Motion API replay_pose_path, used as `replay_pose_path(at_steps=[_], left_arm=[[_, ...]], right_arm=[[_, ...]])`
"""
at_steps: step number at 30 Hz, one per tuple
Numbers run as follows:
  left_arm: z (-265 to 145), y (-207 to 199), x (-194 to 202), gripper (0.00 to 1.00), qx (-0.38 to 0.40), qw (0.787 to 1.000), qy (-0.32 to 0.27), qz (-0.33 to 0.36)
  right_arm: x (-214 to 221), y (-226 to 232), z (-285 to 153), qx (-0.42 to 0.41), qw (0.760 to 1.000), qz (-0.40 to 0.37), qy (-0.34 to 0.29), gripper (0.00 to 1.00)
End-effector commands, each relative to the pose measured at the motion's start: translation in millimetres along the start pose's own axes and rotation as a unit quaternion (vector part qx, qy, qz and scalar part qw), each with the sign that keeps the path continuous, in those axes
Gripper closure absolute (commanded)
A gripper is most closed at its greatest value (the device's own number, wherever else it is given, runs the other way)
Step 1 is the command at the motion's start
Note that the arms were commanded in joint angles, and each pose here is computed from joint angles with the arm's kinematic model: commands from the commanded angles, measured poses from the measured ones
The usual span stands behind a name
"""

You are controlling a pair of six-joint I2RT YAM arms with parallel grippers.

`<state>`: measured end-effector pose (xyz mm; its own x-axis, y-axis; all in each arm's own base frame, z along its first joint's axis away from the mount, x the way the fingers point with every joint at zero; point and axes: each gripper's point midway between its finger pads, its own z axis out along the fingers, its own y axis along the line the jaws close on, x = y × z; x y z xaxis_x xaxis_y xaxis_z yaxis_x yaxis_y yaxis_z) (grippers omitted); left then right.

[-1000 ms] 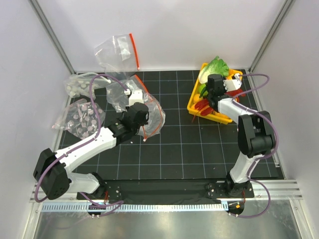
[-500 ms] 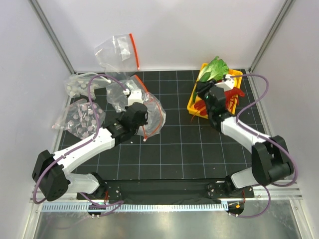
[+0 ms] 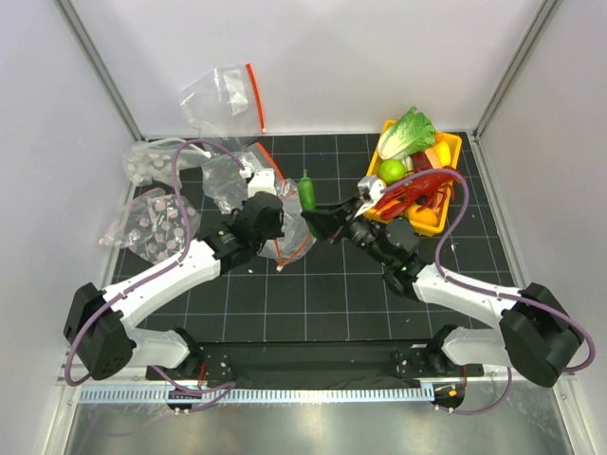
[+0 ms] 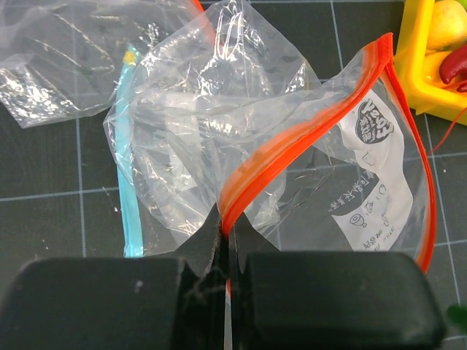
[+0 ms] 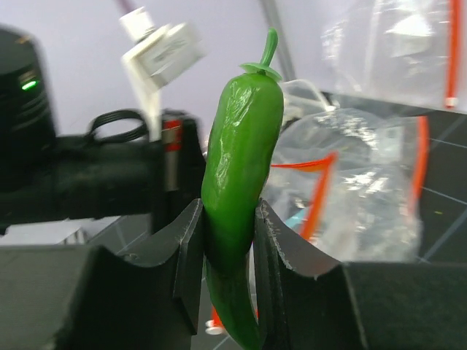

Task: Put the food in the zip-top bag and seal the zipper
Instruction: Place the fake vegetable in the zipper food storage bag.

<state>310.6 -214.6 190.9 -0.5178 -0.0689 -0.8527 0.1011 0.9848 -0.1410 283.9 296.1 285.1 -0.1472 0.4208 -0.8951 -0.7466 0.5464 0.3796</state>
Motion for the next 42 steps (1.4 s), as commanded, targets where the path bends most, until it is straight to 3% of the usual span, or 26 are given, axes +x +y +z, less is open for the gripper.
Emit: replay_pose_path(at_steps=[1,6,12,22,27,28,30,33,42], left_arm=[[-2,-12,-11,1.0,0.019,1.0,-0.001,0.0],[-3,-23,-8,1.0,0.047,0.999,0.012,-0.005],[-14,-42,-4,1.0,0.102,0.994,0.03,-0.029],[-44,-47,-18,1.0,0.154,0.986,0.013,-0.06],[-50,-42,-20,1.0,0.155,0.986,0.001,-0.07],[-50,-41,-21,0.99,0.153,0.986,-0.002,-0.07],[-47,-40,-20,1.0,0.149,0.986,0.001,-0.07],[-44,-39,-18,1.0,0.146,0.987,0.006,-0.07],[-37,-31,-17,1.0,0.127,0.989,0.009,-0.071]], right_arm=[[-7,47,5,-0.097,0.994,-0.044,-0.025,0.99],[-4,62,9,-0.095,0.994,-0.011,-0.049,0.99],[-16,45,10,-0.032,0.993,0.038,-0.11,0.99],[5,39,17,-0.027,0.995,-0.008,-0.099,0.98],[14,43,11,-0.048,0.993,-0.059,-0.086,0.8],[15,43,11,-0.049,0.993,-0.064,-0.083,0.65],[20,51,8,-0.072,0.992,-0.08,-0.068,0.51],[20,46,7,-0.059,0.993,-0.085,-0.062,0.45],[17,34,3,-0.026,0.994,-0.09,-0.062,0.4]])
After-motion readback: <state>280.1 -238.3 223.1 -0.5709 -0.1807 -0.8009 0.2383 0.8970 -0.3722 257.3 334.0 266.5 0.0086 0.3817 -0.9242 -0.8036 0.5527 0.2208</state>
